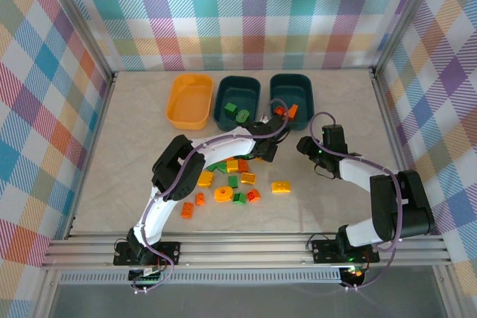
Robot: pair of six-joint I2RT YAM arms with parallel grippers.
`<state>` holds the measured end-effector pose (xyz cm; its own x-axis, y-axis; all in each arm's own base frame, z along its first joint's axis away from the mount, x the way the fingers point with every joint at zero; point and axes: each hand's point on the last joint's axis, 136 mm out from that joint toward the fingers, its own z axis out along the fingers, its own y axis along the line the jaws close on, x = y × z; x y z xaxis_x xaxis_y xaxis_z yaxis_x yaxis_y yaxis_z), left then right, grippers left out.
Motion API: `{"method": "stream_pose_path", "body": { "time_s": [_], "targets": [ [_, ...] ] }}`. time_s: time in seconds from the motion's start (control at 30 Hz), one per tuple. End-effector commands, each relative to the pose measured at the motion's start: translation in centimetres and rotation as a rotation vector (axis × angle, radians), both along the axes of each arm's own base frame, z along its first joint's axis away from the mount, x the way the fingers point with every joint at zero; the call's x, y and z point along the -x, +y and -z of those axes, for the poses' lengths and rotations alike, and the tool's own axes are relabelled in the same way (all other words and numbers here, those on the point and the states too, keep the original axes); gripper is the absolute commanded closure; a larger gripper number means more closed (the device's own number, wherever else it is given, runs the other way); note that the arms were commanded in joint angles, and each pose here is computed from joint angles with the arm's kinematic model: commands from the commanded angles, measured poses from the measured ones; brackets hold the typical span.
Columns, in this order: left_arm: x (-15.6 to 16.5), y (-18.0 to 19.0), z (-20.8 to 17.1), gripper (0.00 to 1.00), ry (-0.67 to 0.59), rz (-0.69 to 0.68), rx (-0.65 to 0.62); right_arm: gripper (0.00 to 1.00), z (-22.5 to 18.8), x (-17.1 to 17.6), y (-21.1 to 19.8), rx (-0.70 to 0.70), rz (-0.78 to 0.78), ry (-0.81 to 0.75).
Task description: Sort the legos into containers by color
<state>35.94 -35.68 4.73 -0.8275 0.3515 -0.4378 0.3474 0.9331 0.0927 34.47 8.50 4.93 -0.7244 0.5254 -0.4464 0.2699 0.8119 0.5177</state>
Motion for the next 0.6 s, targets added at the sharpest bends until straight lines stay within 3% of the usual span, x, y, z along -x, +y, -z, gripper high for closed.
{"method": "stream_pose_path", "body": {
  "time_s": [0.0, 0.3, 0.57],
  "targets": [
    [0.3, 0.9, 1.4, 0.42, 0.042, -0.015, -0.028, 0.35, 0.0, -0.1, 0.2, -0.004, 0.003, 0.004],
    [0.3, 0.3, 1.5, 0.67, 0.054, -0.007, -0.004, 0.35, -0.1, 0.0, 0.1, 0.0, 0.002, 0.004],
    [-1.3, -0.2, -6.0, 0.72, -0.038, 0.007, 0.12, 0.35, -0.1, -0.1, 0.2, -0.006, 0.0, 0.003]
  ]
}}
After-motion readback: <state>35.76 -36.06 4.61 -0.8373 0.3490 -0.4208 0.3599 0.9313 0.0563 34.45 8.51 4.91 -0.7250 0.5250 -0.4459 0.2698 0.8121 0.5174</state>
